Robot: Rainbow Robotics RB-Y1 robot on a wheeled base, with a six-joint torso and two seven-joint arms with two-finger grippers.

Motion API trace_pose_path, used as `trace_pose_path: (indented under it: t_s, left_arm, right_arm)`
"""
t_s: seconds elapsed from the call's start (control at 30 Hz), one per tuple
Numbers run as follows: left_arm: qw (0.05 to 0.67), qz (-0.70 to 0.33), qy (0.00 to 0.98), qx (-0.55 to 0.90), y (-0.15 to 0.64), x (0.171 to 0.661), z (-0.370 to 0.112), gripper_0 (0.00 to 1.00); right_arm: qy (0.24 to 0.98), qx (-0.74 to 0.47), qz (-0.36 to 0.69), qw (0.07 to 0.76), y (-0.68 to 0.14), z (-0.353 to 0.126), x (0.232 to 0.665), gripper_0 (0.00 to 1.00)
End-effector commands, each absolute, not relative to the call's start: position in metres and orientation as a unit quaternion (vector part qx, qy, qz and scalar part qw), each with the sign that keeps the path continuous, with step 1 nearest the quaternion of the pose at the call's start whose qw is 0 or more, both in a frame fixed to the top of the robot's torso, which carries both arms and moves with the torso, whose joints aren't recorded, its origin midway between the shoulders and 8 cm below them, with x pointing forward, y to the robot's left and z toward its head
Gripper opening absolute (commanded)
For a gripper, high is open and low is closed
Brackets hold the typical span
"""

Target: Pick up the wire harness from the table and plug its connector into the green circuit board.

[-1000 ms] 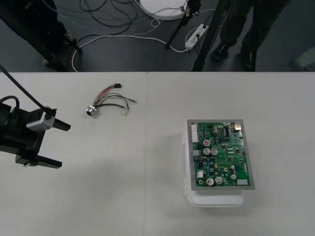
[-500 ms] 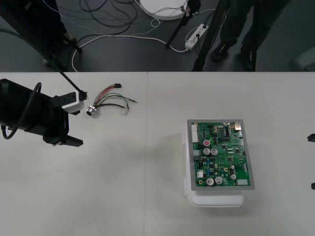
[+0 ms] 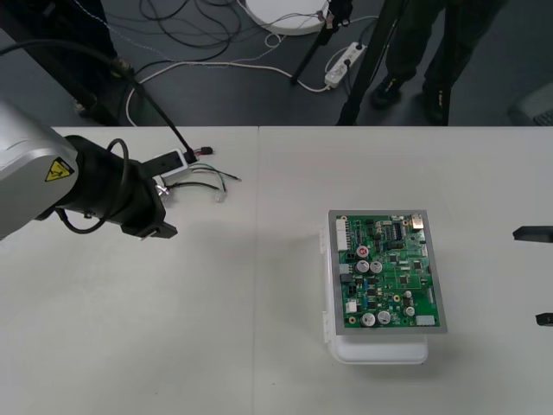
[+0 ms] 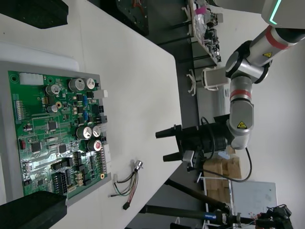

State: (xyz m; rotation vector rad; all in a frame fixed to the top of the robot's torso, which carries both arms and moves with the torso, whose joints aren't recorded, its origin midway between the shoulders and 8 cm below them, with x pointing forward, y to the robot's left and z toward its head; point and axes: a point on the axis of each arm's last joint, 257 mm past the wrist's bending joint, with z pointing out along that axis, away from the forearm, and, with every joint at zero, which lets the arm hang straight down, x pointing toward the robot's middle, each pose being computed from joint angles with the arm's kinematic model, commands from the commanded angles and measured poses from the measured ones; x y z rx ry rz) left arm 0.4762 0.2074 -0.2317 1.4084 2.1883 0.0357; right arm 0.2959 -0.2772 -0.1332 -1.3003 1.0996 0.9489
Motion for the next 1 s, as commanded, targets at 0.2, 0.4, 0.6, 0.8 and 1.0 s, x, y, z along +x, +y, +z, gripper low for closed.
trace_pose_path:
  t_s: [0.2, 0.4, 0.6, 0.8, 1.0]
  left_arm:
    - [0.295, 0.1, 0.79, 0.528, 0.185, 0.521, -0.214, 1.0]
    - [0.28, 0.101, 0.809, 0.506, 0.188, 0.538, -0.218, 1.0]
    - [0.267, 0.1, 0.83, 0.479, 0.194, 0.555, -0.229, 1.0]
    - [0.254, 0.095, 0.849, 0.454, 0.195, 0.57, -0.238, 1.0]
    - [0.238, 0.093, 0.865, 0.431, 0.201, 0.58, -0.247, 1.0]
  right_arm:
    - [0.46, -0.579, 0.38, 0.556, -0.279, -0.137, 0.324, 1.0]
    - [0.443, -0.58, 0.371, 0.574, -0.272, -0.134, 0.332, 1.0]
    - [0.435, -0.579, 0.372, 0.58, -0.269, -0.131, 0.332, 1.0]
    - [0.43, -0.579, 0.375, 0.582, -0.264, -0.134, 0.331, 1.0]
    - [0.432, -0.579, 0.375, 0.581, -0.264, -0.137, 0.331, 1.0]
